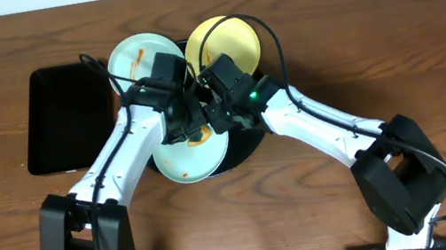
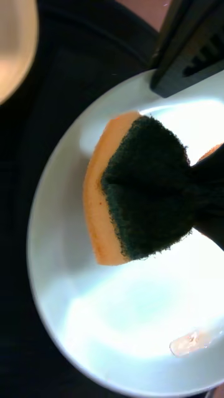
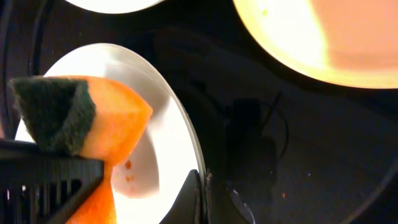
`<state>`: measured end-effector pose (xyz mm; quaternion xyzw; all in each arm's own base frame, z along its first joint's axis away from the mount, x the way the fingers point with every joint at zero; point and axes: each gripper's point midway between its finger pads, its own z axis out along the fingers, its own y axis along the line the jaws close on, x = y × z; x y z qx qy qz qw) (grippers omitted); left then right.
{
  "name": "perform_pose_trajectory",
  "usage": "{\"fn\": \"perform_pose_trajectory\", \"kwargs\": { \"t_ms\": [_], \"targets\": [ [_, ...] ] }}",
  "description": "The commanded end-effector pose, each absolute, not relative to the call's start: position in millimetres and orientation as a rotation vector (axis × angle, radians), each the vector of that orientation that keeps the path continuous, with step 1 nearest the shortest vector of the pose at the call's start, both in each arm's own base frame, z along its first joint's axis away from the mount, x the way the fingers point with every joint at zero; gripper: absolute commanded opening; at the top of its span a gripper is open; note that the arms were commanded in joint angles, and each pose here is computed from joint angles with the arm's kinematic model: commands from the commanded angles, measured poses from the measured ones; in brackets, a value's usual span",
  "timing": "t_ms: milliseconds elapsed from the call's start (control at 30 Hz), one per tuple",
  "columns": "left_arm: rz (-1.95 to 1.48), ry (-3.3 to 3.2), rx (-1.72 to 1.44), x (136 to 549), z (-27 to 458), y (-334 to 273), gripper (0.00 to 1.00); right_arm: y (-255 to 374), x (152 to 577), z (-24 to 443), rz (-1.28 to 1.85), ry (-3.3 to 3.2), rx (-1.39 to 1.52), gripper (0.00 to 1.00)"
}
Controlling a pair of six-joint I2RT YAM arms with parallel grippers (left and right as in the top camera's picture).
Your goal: Clean dirty plates on tray and stack at the side
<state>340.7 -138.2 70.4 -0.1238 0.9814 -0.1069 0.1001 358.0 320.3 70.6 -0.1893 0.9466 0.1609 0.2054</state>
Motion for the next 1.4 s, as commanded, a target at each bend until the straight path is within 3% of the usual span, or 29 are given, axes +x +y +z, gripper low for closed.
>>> {"fn": "perform_pose_trajectory", "kwargs": {
  "t_ms": [0, 533, 900, 1367],
  "targets": [
    [-0.264, 2.869, -0.342, 345, 68, -144, 0.07, 329, 357, 71, 0.537, 2.644, -0.516, 0.01],
    [-0.298, 2.906, -0.369, 347, 35, -171, 0.08, 334, 366, 83, 0.572, 2.604, -0.507, 0.01],
    [-0.496, 2.967, -0.261, 335, 33, -203, 0.07, 335, 368, 85, 0.579, 2.59, -0.506, 0.01],
    [-0.256, 3.066, -0.197, 316, -6, -194, 0.08, 337, 369, 87, 0.584, 2.58, -0.506, 0.01]
  ]
}}
